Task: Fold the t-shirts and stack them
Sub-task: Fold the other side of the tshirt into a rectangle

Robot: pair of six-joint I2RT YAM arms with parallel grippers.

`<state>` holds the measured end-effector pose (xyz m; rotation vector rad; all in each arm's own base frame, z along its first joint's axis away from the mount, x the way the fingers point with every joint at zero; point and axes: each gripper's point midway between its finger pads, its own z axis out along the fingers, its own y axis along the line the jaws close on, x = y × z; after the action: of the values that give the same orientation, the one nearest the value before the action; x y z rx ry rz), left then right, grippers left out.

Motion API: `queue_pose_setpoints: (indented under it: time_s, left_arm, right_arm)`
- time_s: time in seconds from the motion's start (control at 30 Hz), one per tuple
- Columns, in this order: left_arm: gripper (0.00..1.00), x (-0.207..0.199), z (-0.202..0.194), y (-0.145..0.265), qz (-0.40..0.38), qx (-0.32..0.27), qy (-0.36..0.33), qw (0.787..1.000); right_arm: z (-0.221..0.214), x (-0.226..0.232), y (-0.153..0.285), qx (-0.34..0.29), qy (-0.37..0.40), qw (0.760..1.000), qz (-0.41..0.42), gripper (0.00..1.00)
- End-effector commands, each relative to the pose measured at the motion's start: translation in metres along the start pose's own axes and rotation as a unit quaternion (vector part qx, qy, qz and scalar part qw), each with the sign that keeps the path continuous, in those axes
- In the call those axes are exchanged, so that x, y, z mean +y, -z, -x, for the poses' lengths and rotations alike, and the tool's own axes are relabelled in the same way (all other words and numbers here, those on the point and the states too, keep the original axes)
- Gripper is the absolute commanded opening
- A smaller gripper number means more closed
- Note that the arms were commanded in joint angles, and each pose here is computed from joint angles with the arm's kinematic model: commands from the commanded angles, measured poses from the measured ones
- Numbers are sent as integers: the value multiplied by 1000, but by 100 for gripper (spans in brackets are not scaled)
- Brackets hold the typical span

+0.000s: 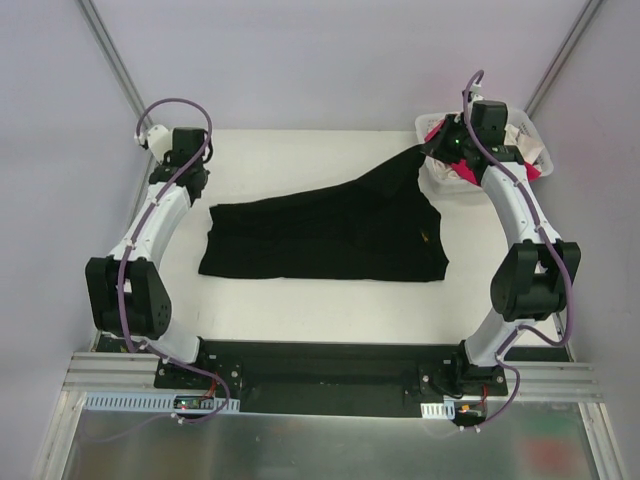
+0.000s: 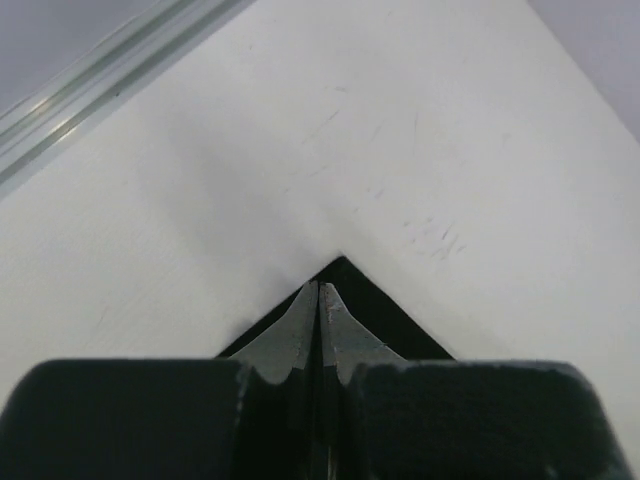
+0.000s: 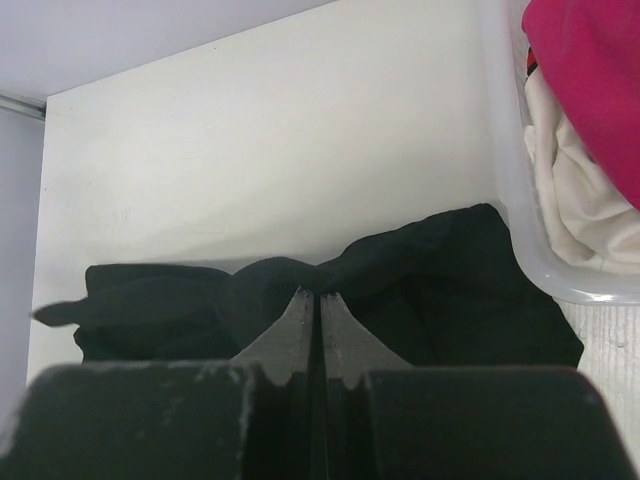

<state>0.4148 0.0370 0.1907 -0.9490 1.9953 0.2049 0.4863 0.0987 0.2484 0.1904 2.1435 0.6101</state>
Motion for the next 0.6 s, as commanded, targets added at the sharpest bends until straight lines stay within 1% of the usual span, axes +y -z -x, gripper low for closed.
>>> queue_pose_setpoints:
  time_s: [0.0, 0.13, 0.27, 0.37, 0.47, 0.57]
  left_arm:
    - [0, -15, 34, -13, 2, -31, -8, 999]
    - [0, -27, 39, -25, -1, -30, -29, 999]
    - [0, -33, 34, -29, -12, -17, -35, 999]
    - [0, -35, 18, -28, -30, 8, -38, 999]
    - [0, -34, -7, -26, -54, 51, -58, 996]
    - [15, -26, -36, -19, -72, 95, -72, 990]
  right_arm:
    - [22, 7, 12, -31, 18, 999, 9, 1]
    - [23, 5, 9, -31, 18, 999, 10, 1]
    - [26, 7, 9, -33, 17, 999, 13, 1]
    - [24, 6, 8, -31, 14, 999, 14, 1]
    - [23, 8, 7, -34, 10, 999, 19, 1]
    - [19, 5, 4, -30, 5, 999, 19, 1]
